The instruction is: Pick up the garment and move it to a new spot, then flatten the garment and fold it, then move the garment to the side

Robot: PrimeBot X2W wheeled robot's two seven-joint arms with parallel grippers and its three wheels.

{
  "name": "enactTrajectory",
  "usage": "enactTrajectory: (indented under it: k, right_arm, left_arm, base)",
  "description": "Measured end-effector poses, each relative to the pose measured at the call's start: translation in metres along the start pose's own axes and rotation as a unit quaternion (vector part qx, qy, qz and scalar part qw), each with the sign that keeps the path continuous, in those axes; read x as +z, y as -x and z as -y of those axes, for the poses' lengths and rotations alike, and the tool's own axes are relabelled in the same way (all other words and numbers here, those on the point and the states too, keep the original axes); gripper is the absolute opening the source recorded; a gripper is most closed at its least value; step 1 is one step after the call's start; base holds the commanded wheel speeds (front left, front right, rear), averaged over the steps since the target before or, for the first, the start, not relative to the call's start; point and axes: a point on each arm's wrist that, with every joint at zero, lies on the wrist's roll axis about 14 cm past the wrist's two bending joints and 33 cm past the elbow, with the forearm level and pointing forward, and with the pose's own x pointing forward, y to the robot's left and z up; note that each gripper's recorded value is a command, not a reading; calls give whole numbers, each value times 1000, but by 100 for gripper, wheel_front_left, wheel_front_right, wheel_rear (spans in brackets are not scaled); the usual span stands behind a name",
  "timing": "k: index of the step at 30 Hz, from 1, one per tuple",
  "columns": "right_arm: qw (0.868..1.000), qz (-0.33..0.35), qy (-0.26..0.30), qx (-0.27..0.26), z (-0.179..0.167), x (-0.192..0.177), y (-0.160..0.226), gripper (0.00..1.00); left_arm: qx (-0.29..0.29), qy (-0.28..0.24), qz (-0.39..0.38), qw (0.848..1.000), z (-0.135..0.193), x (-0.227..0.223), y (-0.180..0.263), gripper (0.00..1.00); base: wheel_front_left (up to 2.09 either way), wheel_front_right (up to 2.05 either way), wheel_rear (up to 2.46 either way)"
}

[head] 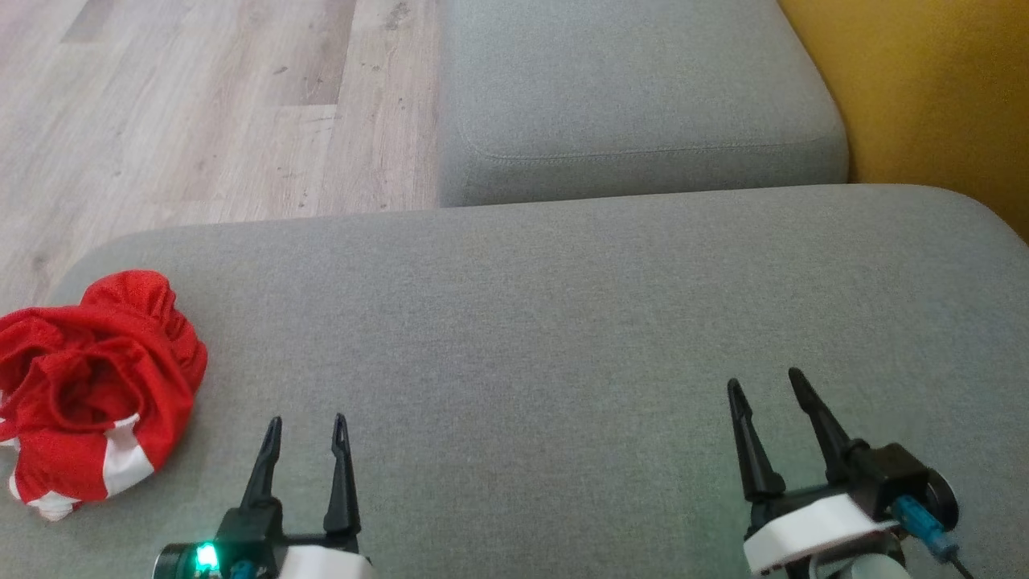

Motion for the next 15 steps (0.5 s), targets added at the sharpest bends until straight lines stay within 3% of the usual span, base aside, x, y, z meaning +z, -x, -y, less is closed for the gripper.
enactTrajectory:
  k: [15]
  right_arm:
    - [1000,-17,2,-9,5,-11,7,100]
  left_arm:
    - [-12,-4,-10,1000,4,-7,0,100]
  base:
    - [0,0,0]
